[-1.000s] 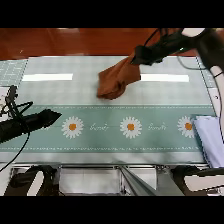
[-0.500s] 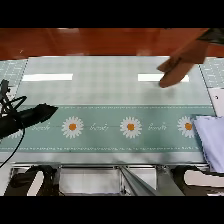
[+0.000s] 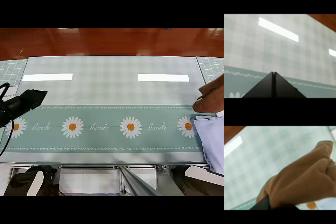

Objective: Fold the shirts.

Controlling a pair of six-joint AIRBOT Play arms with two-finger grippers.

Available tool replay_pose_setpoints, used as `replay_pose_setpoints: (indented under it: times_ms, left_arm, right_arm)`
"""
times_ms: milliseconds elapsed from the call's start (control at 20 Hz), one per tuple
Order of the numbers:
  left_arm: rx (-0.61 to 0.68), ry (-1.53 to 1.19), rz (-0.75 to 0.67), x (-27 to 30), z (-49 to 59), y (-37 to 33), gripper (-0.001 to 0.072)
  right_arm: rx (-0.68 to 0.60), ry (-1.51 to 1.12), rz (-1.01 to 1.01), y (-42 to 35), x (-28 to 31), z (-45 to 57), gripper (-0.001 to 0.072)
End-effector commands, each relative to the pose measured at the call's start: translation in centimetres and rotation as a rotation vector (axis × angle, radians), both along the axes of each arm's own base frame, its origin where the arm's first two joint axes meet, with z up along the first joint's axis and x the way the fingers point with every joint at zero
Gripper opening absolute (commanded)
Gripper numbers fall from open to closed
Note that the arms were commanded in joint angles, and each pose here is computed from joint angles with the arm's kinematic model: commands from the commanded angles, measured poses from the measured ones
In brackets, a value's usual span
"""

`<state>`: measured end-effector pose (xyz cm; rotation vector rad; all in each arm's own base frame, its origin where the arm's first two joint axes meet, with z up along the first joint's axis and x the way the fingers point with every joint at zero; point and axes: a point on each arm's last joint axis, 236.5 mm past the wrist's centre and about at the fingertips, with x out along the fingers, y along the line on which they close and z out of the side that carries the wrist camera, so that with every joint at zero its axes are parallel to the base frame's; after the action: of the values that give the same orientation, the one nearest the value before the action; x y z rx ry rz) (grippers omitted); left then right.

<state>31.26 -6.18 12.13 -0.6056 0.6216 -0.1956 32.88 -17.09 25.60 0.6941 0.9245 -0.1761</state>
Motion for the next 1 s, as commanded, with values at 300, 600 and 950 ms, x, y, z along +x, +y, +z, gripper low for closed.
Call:
replay_pose_setpoints:
  times_ms: [300, 600, 950]
  left_arm:
    - [0.043, 0.011, 0.054, 3.3, -2.2, 2.0, 0.0022]
    - [0.036, 0.15, 0.053, 4.8, -7.5, 2.4, 0.0022]
    - [0.048, 0.061, 0.009, 7.6, -5.4, 2.1, 0.0022]
  right_arm:
    - [0.093, 0.337, -0.416, -3.0, -17.0, -9.7, 0.0039]
    - [0.029, 0.74, -0.743, -2.5, -30.1, -14.6, 0.0144]
    - [0.126, 0.65, -0.692, -2.1, -26.9, -15.8, 0.038]
